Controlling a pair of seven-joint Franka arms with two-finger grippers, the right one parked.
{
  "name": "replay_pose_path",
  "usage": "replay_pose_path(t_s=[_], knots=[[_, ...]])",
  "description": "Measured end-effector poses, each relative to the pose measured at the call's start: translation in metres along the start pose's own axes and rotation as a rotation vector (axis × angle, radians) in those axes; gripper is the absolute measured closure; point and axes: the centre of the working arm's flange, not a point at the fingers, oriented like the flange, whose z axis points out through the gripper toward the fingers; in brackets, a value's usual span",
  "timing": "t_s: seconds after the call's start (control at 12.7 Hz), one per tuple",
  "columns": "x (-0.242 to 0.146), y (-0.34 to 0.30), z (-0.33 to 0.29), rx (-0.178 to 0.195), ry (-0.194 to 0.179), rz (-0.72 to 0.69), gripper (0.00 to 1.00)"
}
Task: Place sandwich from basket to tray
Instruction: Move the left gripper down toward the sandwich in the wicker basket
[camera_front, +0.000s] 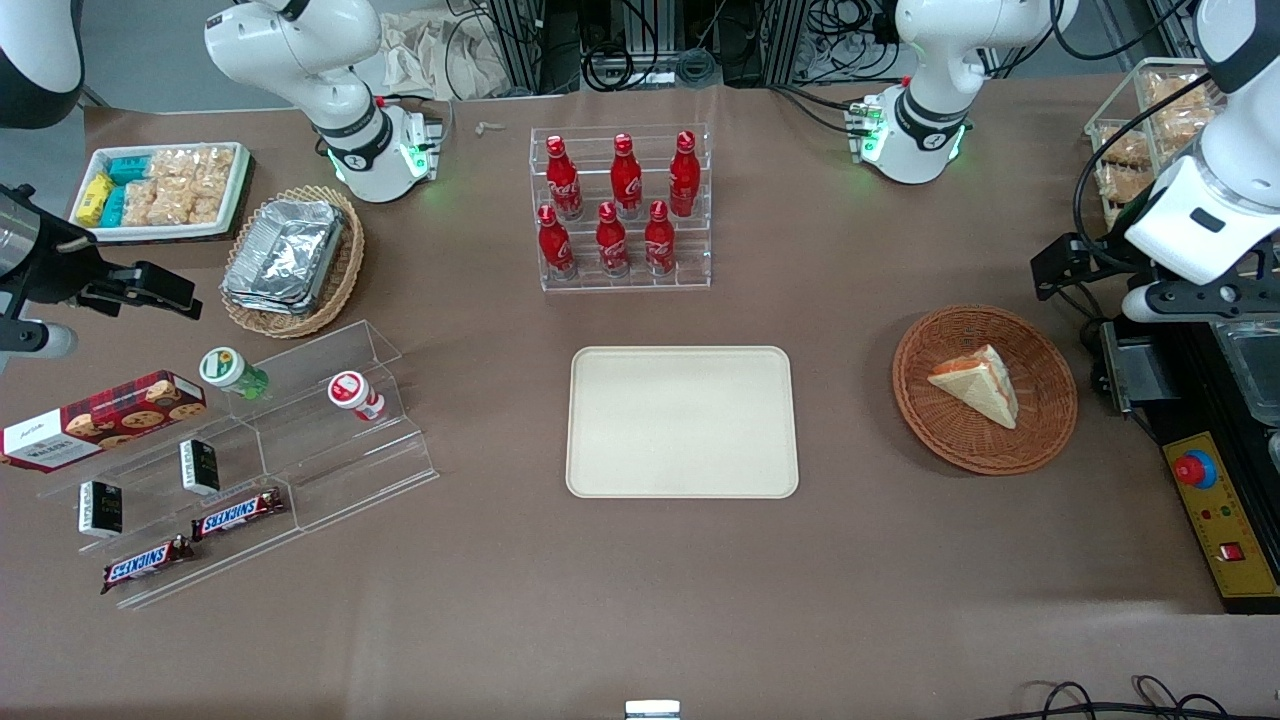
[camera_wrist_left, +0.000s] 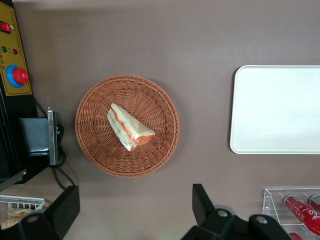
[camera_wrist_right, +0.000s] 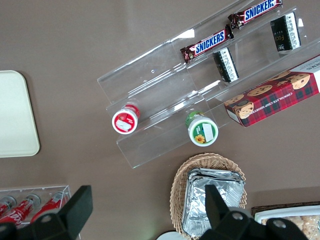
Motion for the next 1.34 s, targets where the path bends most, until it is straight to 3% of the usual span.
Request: replay_pose_path(t_s=[0.31,0.63,1.02,1.34], knots=[[0.0,-0.001,0.0,0.0,0.001,-0.01,0.0],[0.001,-0.017,0.001,0.0,-0.006,-0.129,0.0],[-0.004,-0.041,0.029,0.014,-0.073,-0.378,0.0],[-0.004,-0.045,0.076,0.005,-0.123,-0.465,0.0]])
